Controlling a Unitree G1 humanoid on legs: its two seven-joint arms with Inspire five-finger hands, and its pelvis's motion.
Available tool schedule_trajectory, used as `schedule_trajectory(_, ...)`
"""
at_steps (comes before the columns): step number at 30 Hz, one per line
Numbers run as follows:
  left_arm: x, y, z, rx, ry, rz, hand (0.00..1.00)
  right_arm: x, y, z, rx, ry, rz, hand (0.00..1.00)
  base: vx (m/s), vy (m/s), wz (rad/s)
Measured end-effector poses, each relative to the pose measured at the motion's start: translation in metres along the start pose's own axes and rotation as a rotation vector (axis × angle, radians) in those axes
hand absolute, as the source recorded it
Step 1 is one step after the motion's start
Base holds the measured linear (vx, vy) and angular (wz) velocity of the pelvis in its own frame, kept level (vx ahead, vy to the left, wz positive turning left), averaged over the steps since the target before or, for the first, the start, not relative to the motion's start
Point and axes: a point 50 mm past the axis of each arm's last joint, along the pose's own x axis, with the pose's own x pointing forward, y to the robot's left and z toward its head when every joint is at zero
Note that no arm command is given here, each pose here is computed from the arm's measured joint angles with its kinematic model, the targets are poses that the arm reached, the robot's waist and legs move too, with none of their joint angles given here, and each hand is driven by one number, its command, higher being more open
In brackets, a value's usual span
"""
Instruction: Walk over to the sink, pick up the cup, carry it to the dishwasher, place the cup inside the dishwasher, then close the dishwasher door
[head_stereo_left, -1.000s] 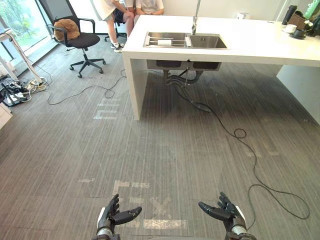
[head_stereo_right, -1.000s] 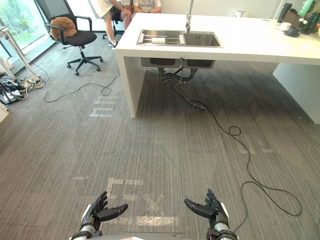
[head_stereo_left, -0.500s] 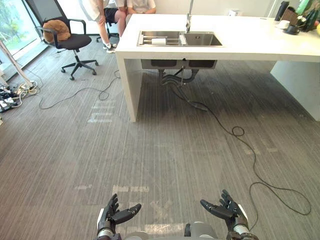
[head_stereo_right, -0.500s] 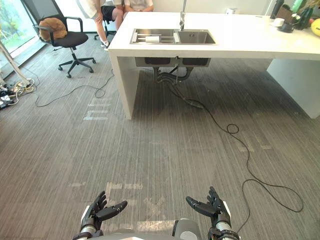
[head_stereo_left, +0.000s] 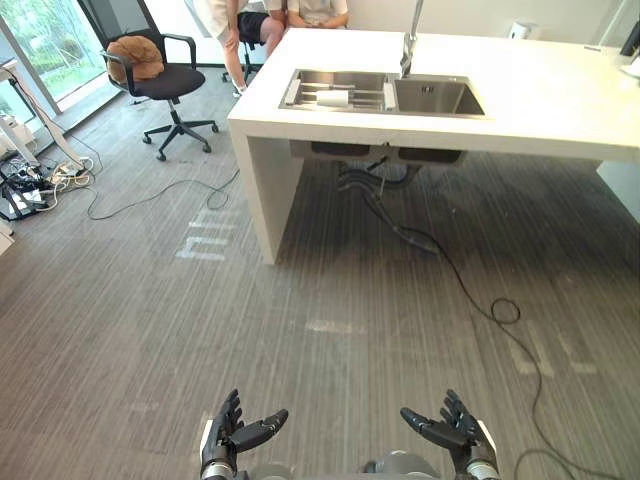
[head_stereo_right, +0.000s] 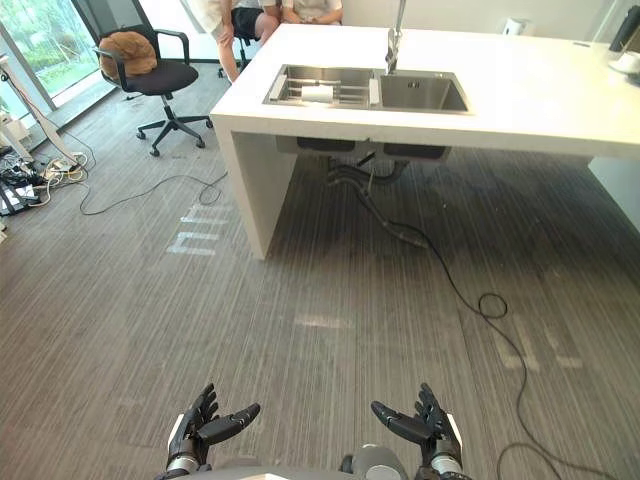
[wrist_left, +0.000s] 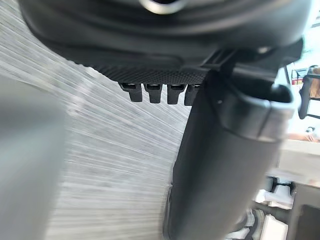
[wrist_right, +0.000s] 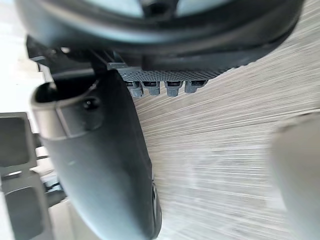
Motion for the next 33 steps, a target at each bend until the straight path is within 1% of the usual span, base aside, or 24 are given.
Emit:
schedule_trajectory(4, 0.005, -0.013, 0.012, -0.002, -0.052, -0.041, 1.00, 0.012, 0.003, 0.027, 0.000, -0.102, -0.003, 1.00, 0.52, 0.044, -0.53)
schedule_trajectory(7, 0.005, -0.021, 0.020, -0.006, -0.094, -0.061, 1.00, 0.011, 0.007, 0.035, -0.013, -0.144, 0.004, 1.00, 0.50, 0.204, -0.81)
schedule_trajectory(9, 0.006, -0.017, 0.019, 0.008, -0.079, -0.052, 1.00, 0.011, 0.018, 0.029, -0.021, -0.123, 0.040, 1.00, 0.51, 0.284, -0.50)
schedule_trajectory(10, 0.012, -0.014, 0.029, 0.040, -0.101, -0.062, 1.00, 0.011, 0.026, 0.026, -0.013, -0.111, 0.059, 1.00, 0.50, 0.291, -0.01)
schedule_trajectory(12, 0.016, -0.017, 0.035, 0.041, -0.120, -0.070, 1.00, 0.012, 0.028, 0.026, -0.012, -0.100, 0.071, 1.00, 0.48, 0.295, 0.09)
schedule_trajectory(13, 0.017, -0.013, 0.039, 0.051, -0.130, -0.063, 1.00, 0.011, 0.032, 0.021, 0.001, -0.070, 0.072, 1.00, 0.48, 0.274, 0.05)
schedule_trajectory(17, 0.010, -0.007, 0.038, 0.044, -0.145, -0.010, 1.00, 0.006, 0.042, 0.005, -0.054, 0.008, 0.146, 1.00, 0.45, 0.216, -0.09)
schedule_trajectory(20, 0.010, -0.008, 0.061, 0.046, -0.244, 0.020, 1.00, 0.002, 0.047, 0.001, -0.070, 0.017, 0.186, 1.00, 0.50, 0.137, 0.18)
schedule_trajectory(23, 0.013, -0.015, 0.088, 0.042, -0.354, 0.007, 1.00, -0.004, 0.043, 0.004, -0.065, -0.017, 0.182, 1.00, 0.39, 0.015, 0.46)
schedule_trajectory(25, 0.015, -0.019, 0.099, 0.035, -0.394, -0.006, 1.00, -0.007, 0.040, 0.007, -0.060, -0.041, 0.171, 1.00, 0.50, -0.049, 0.59)
schedule_trajectory(28, 0.007, -0.020, 0.103, 0.021, -0.431, 0.003, 1.00, -0.011, 0.042, 0.014, -0.057, -0.087, 0.177, 1.00, 0.53, -0.159, 0.42)
schedule_trajectory(30, 0.002, -0.024, 0.101, -0.025, -0.439, 0.032, 1.00, -0.009, 0.042, 0.024, -0.069, -0.125, 0.175, 1.00, 0.46, -0.196, 0.25)
schedule_trajectory(33, -0.006, -0.029, 0.112, -0.087, -0.499, 0.084, 1.00, -0.005, 0.045, 0.039, -0.077, -0.178, 0.194, 1.00, 0.52, -0.233, 0.03)
